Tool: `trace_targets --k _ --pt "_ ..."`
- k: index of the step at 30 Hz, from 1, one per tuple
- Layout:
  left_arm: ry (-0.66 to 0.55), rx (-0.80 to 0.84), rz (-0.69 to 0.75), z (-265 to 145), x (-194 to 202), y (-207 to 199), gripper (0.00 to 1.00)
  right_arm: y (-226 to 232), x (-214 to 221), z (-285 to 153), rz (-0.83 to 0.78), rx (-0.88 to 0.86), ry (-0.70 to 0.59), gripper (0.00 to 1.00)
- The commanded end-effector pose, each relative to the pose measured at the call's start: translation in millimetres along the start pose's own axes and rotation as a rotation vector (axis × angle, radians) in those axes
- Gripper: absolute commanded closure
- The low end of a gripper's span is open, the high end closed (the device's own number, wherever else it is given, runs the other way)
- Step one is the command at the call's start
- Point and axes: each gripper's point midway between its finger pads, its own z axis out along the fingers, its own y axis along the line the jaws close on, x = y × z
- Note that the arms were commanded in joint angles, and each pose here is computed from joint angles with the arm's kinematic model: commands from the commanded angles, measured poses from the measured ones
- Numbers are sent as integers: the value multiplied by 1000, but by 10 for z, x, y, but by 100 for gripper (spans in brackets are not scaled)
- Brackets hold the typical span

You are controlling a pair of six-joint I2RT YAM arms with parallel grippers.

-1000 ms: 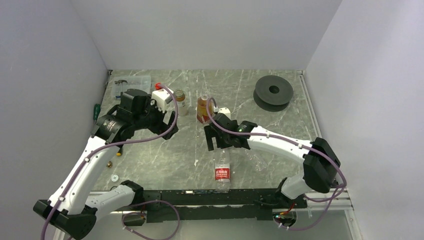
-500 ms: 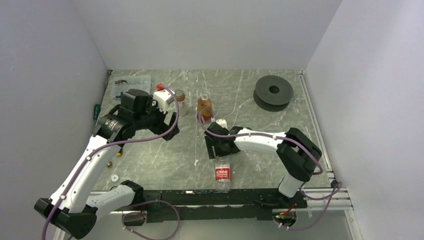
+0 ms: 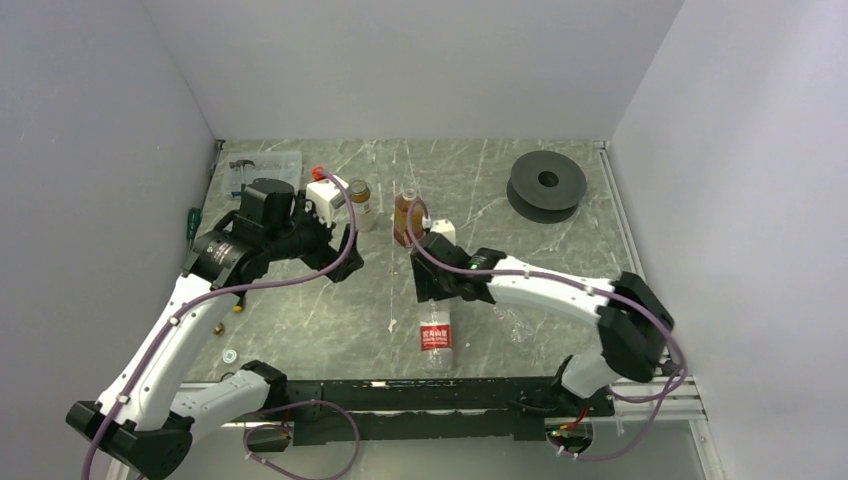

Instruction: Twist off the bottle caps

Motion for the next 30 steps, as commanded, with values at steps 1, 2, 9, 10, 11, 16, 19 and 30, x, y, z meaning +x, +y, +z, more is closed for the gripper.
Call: trace_targets --k 1,2,9,10,11,16,19,30 --pt "-104 78 3 -109 -279 -172 0 362 -842 -870 34 -156 -319 49" --pt "-112 97 6 -122 -304 -208 1 389 -967 -1035 41 -172 -375 48" --pt "-197 277 -15 -216 -496 -541 1 686 -1652 -2031 78 -282 -692 47" --pt "-207 300 -19 -223 -522 -580 0 748 -1729 -2156 83 -293 -731 47" --pt "-217 325 -19 -231 -552 -621 1 786 -1797 -2229 91 -290 -764 47" --pt "-243 412 -40 -272 -650 -762 0 948 -2009 -2417 108 -272 -879 47" --pt "-239 404 -57 -244 -614 -745 1 1045 -2082 -2543 124 -293 -939 47" --pt "-219 417 -66 -188 -476 -756 0 1363 -2209 -2890 149 -344 -1078 47"
